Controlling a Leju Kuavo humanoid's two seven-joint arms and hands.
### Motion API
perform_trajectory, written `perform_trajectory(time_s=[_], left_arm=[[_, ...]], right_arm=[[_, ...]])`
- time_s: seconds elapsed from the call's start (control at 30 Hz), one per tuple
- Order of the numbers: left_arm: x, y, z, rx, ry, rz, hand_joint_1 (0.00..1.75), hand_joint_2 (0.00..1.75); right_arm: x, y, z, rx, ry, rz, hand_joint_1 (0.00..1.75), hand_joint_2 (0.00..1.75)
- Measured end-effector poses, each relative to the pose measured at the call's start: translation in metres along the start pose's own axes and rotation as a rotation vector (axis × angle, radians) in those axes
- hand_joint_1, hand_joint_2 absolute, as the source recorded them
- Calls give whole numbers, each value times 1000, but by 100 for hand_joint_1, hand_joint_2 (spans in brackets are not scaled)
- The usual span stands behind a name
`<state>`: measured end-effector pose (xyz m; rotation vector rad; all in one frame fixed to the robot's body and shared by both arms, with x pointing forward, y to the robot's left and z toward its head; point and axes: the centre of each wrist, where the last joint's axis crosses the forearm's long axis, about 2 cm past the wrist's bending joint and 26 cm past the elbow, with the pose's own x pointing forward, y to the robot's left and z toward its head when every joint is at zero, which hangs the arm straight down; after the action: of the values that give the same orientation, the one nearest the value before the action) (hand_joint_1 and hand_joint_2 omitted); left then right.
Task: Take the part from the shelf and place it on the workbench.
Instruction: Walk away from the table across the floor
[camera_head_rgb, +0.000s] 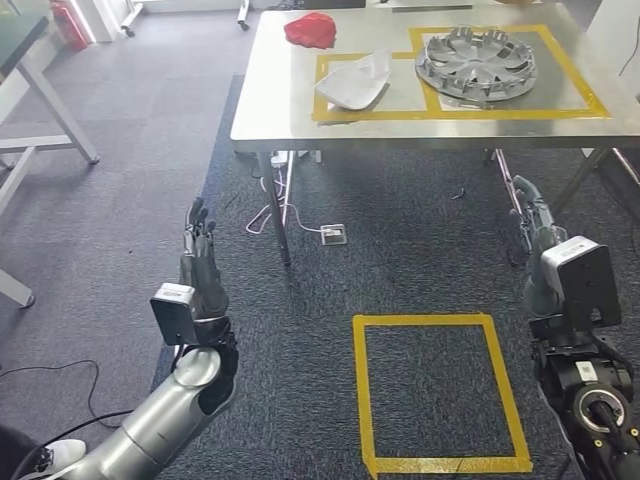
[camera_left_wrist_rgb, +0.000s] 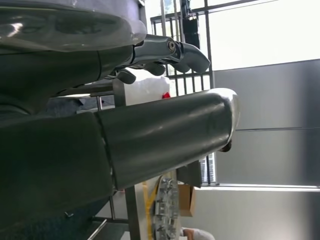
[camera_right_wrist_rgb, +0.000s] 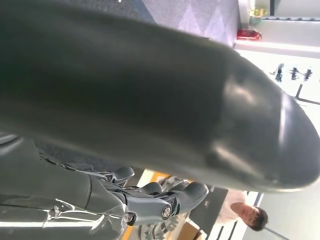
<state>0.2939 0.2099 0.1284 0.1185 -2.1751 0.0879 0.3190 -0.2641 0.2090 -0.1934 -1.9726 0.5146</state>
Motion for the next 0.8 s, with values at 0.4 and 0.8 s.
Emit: perform_trajectory(time_s=[0.4, 0.8], left_arm=[[1, 0, -3, 0, -7, 0, 0, 0], [0, 0, 0, 6, 4, 8, 0, 0]], right_arm=[[-2, -5, 2, -38, 7, -3, 0, 0], [-5, -18, 7, -55, 35, 24, 0, 0]])
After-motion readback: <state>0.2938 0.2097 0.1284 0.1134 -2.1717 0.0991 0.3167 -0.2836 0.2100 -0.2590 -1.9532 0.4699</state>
